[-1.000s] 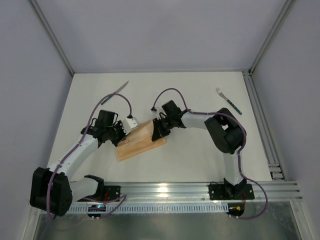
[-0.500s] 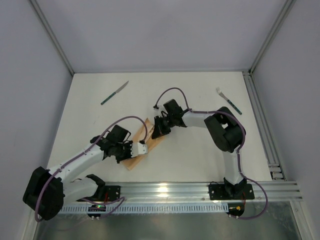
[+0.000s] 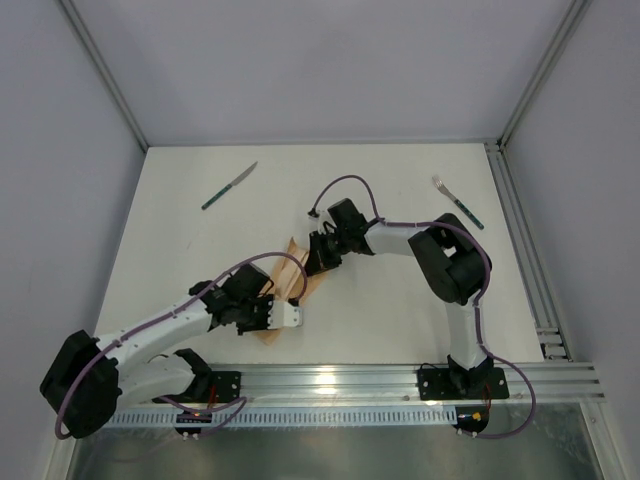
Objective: Fold the napkin into a case and place the utensils inside
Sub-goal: Fold the 2/3-rectangle-folded napkin at the center of the board.
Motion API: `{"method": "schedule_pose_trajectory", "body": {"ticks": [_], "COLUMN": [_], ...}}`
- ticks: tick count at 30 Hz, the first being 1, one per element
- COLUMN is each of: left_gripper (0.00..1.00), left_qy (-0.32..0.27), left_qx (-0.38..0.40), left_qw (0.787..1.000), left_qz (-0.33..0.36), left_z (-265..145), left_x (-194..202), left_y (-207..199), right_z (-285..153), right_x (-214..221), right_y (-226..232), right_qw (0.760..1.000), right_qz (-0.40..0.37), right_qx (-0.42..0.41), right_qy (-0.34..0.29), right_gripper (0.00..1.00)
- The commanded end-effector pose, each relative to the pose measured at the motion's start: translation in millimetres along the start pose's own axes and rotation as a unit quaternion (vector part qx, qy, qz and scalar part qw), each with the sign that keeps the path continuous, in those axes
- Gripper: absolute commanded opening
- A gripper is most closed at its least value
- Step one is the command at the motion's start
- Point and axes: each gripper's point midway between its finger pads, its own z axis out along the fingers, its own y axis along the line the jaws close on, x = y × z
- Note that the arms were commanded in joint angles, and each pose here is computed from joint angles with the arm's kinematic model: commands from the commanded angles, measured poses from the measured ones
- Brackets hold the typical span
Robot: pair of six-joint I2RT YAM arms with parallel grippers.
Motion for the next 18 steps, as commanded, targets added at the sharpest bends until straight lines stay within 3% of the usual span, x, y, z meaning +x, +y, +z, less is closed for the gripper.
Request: {"method": "schedule_pose_trajectory", "body": {"ticks": [1,9,18], "left_gripper": [0.00,0.00,0.00], "left_qy": [0.032,0.064,0.072], "left_qx": [-0.002,-0.028,-0.043], "left_qw": [0.999,0.997,0.996], "left_qz": [0.015,0.023,0.017], "left_z": [9,12,11], "left_x": [10,19,26], "left_y": [-7,0,0], "right_z": [-1,-17,-82], "right_x": [4,-13,-41], "right_y": [-27,-5,18], "right_qw": [0.998,0.999,0.994], "right_qz": [0.010,-0.009,-0.045], "right_qx": [0.054,0.038,0.053], "right_qy": [-0.011,-0.038,-0.090], "right_gripper": [0.10,0.15,0.20]}}
